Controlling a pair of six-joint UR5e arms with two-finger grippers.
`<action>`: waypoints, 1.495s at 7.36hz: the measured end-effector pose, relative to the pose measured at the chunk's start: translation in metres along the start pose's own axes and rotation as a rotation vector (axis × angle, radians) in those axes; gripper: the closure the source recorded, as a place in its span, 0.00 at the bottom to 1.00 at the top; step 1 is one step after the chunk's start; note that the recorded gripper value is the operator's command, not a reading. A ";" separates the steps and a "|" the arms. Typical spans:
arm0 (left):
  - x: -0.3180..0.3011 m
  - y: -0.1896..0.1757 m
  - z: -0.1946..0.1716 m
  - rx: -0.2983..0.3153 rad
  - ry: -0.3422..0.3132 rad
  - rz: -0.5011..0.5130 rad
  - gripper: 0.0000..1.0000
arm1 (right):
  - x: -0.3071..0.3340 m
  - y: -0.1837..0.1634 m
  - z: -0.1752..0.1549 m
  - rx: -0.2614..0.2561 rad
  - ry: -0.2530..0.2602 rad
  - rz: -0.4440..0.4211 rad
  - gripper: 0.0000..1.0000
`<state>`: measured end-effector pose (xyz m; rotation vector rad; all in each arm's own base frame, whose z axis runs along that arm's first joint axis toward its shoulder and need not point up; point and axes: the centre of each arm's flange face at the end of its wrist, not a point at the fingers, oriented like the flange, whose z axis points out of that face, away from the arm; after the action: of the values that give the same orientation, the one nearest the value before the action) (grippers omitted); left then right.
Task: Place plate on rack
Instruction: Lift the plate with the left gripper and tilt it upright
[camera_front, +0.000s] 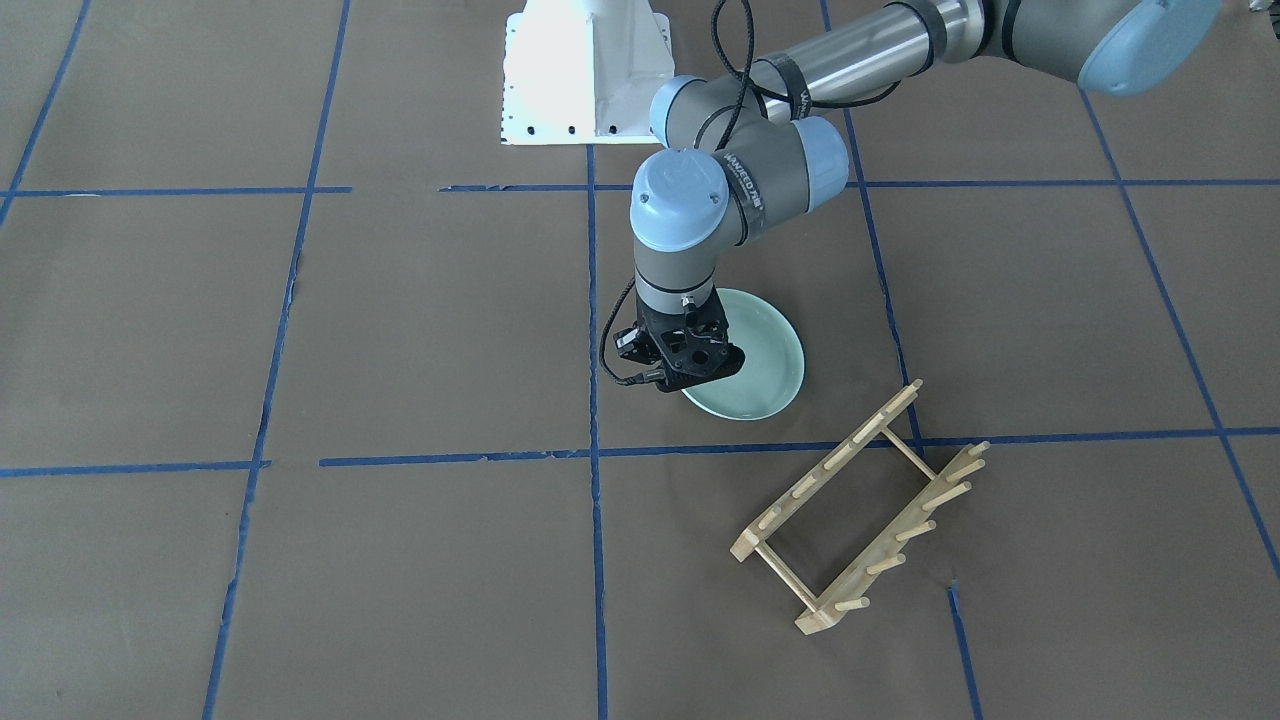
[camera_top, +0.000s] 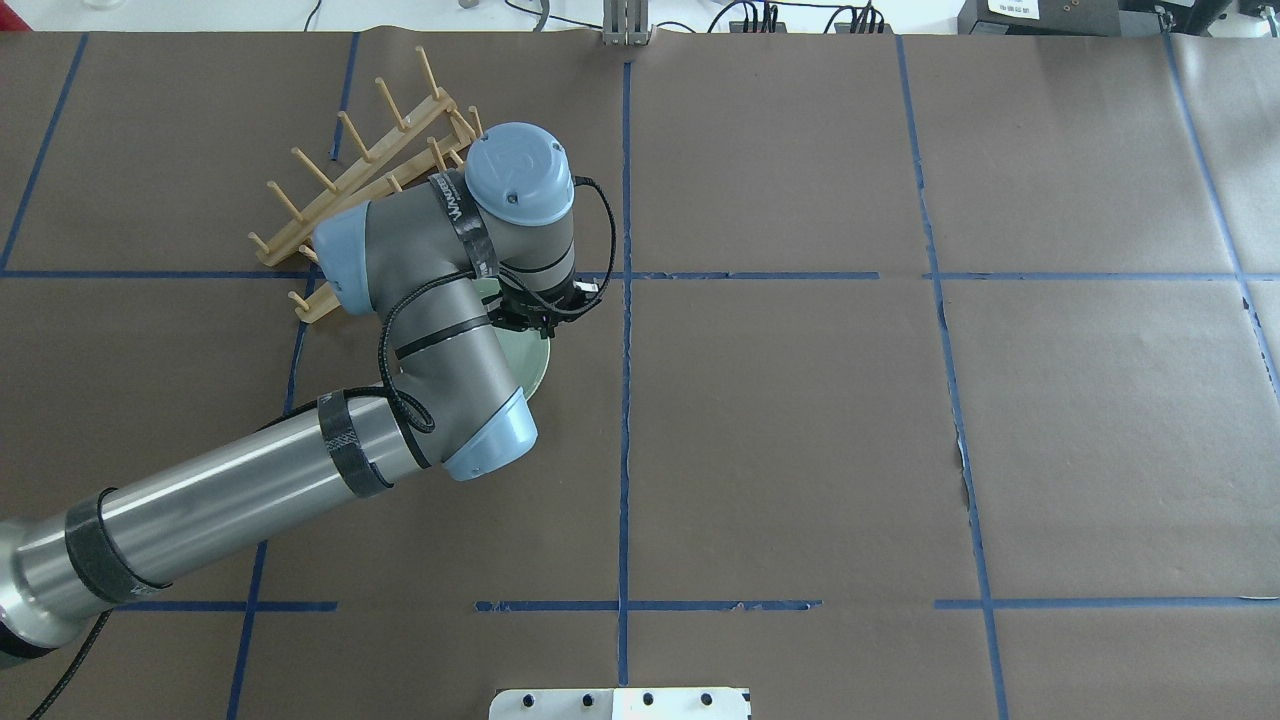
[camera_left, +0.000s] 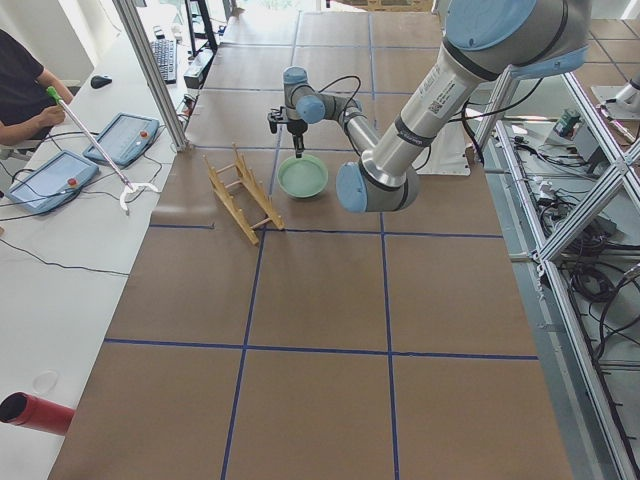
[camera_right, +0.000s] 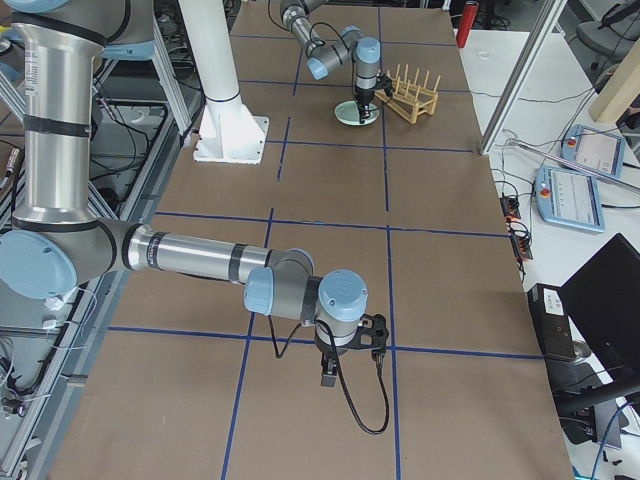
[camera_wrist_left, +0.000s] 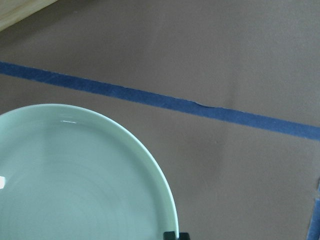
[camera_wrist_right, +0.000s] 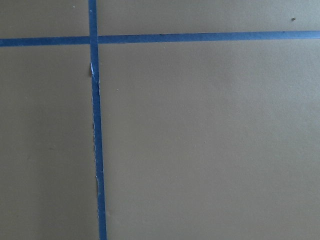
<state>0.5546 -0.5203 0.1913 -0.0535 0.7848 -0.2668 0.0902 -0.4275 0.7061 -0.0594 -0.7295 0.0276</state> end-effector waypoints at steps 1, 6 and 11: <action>-0.003 -0.011 -0.048 0.026 0.058 -0.035 1.00 | 0.000 0.000 0.000 0.000 0.000 0.000 0.00; -0.112 -0.100 -0.232 0.178 0.585 -0.275 1.00 | 0.000 0.000 0.000 0.000 0.000 0.000 0.00; -0.218 -0.180 -0.206 0.434 0.977 -0.338 1.00 | 0.000 0.000 0.000 0.000 0.000 0.000 0.00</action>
<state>0.2230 -0.6271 0.2221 0.3858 1.6712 -0.8104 0.0901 -0.4275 0.7060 -0.0591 -0.7296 0.0275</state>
